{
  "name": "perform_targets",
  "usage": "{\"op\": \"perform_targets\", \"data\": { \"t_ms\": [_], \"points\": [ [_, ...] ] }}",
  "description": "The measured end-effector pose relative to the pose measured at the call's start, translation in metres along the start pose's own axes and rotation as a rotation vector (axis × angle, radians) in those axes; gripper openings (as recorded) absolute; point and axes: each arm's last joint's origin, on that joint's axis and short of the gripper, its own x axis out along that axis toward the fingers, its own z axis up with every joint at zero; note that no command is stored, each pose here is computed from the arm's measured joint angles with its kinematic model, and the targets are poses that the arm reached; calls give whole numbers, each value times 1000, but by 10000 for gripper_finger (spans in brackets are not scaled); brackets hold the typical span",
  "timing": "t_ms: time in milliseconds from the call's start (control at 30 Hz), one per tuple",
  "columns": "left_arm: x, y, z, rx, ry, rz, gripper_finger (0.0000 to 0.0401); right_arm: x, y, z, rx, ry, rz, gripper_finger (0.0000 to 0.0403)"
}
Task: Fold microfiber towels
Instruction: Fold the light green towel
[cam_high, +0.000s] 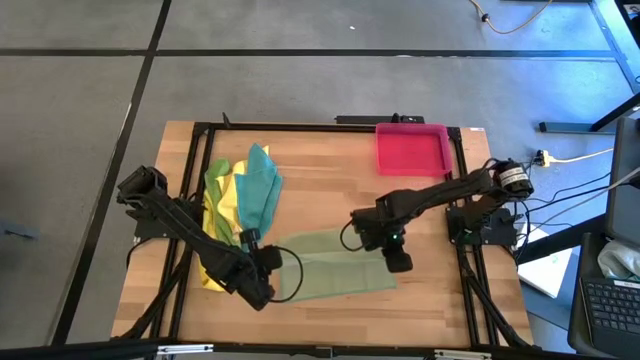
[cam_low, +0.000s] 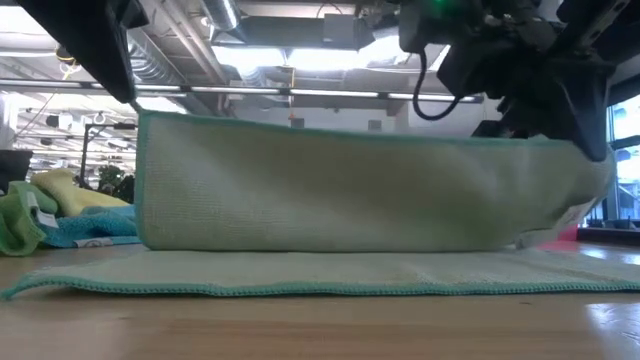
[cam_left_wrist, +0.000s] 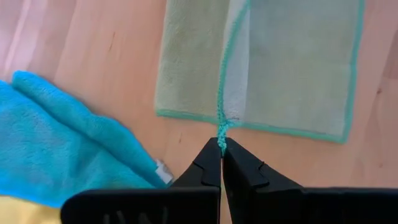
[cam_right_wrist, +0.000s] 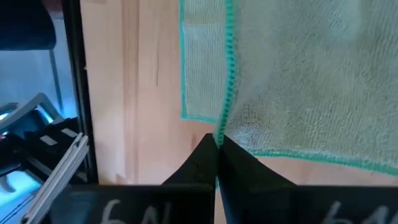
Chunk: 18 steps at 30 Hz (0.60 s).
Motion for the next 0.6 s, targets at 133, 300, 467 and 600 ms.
{"op": "perform_targets", "data": {
  "t_ms": [133, 300, 467, 600],
  "points": [
    [0, -2, 2, -14, -17, -22, 0, 3, 4, 0, 2, 4, -6, 8],
    [-1, -4, 2, -21, -27, -35, 0, 7, 13, -5, -5, 60, 9, 8],
    [-1, -6, 2, -22, -34, -48, 0, 12, 21, -3, -47, 44, 15, 8],
    [-1, -7, 3, -27, -30, -65, 0, 15, 27, 1, -72, 7, 20, 8]
  ]
}}
